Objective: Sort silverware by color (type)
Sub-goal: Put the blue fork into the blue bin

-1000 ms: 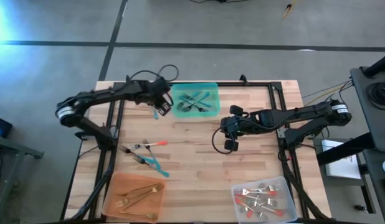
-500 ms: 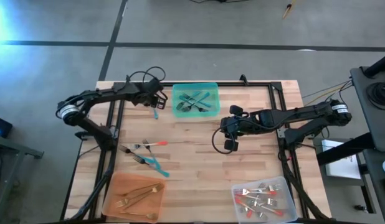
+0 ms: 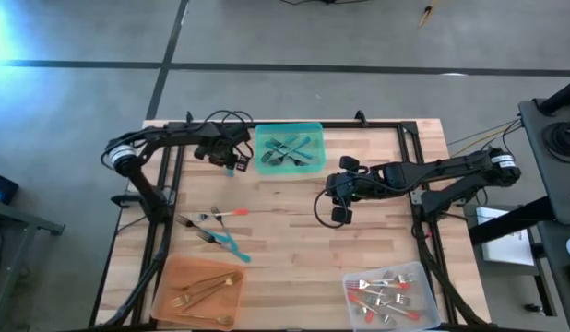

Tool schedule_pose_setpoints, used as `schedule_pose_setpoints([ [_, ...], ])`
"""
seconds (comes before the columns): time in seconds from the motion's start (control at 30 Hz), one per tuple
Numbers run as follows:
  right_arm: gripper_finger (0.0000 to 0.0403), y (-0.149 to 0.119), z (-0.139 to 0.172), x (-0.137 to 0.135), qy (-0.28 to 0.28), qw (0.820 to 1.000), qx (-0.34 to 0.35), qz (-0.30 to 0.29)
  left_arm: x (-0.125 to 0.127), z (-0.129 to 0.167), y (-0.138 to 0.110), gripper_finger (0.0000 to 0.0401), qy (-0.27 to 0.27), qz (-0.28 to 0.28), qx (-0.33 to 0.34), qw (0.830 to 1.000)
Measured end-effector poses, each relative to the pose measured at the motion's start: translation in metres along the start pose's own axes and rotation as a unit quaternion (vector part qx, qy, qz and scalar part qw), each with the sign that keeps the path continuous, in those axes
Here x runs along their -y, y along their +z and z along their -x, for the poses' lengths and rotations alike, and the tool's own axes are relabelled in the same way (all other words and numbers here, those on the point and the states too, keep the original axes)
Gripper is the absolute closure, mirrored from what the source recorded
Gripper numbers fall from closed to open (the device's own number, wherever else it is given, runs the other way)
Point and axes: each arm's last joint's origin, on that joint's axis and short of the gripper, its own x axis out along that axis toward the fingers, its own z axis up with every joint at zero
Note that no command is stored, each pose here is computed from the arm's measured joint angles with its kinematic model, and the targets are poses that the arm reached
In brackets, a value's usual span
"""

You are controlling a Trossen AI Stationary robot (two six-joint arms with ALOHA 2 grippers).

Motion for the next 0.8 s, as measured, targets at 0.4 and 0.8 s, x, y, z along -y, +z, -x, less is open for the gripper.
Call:
schedule_pose_setpoints([
  [0.4,0.0307,0.0005,0.0,0.0,0.0,1.0,0.002,-0.001,0.0066,-0.0059,0.0046,0.031,0.005,-0.014,-0.005,1.0],
  [0.8,0.0307,0.0007,0.0,-0.0001,0.0,1.0,0.003,-0.001,0.0082,-0.0076,0.0079,0.031,-0.012,0.053,-0.016,0.998],
])
